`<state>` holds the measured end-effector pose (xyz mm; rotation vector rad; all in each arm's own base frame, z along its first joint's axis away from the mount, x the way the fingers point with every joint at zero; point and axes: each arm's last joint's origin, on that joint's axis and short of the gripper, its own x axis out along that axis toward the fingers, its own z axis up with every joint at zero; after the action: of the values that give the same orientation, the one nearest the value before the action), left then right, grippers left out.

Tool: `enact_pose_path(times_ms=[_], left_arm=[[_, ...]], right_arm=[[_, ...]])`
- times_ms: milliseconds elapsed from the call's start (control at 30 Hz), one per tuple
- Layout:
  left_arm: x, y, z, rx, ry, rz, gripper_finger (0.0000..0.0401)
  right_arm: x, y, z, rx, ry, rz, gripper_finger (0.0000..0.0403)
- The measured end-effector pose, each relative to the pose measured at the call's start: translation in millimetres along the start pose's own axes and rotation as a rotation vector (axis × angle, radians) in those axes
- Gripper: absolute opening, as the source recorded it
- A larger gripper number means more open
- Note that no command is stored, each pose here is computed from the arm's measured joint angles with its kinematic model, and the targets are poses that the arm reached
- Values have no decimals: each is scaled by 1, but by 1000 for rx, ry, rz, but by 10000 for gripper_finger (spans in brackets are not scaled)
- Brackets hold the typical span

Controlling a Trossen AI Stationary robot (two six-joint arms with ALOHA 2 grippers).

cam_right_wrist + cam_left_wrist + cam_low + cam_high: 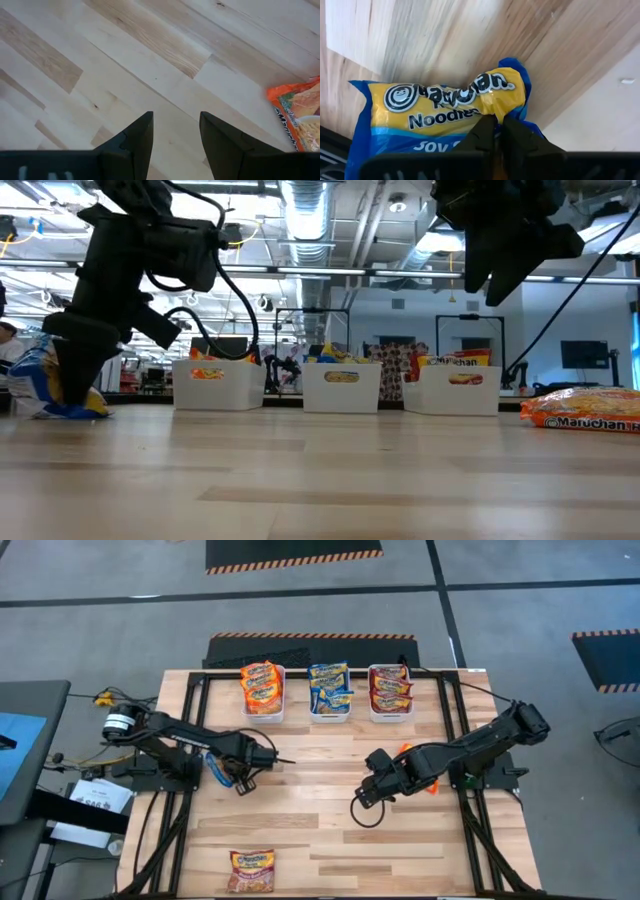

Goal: Sort Maruchan noodles
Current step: Put the blue noodle pack into the middle white bin

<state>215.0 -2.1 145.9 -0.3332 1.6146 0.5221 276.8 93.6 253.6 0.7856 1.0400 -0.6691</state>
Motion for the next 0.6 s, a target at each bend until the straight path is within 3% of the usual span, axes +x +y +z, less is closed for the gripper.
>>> enact_pose_path(times_ms=[300,600], left_arm=[[-39,-6,5,23,-138,-69,1],[-93,-1,7,-33,-452,-169,1]], right_arm=[[1,4,5,26,-17,47,185],[3,9,26,101,-94,131,185]])
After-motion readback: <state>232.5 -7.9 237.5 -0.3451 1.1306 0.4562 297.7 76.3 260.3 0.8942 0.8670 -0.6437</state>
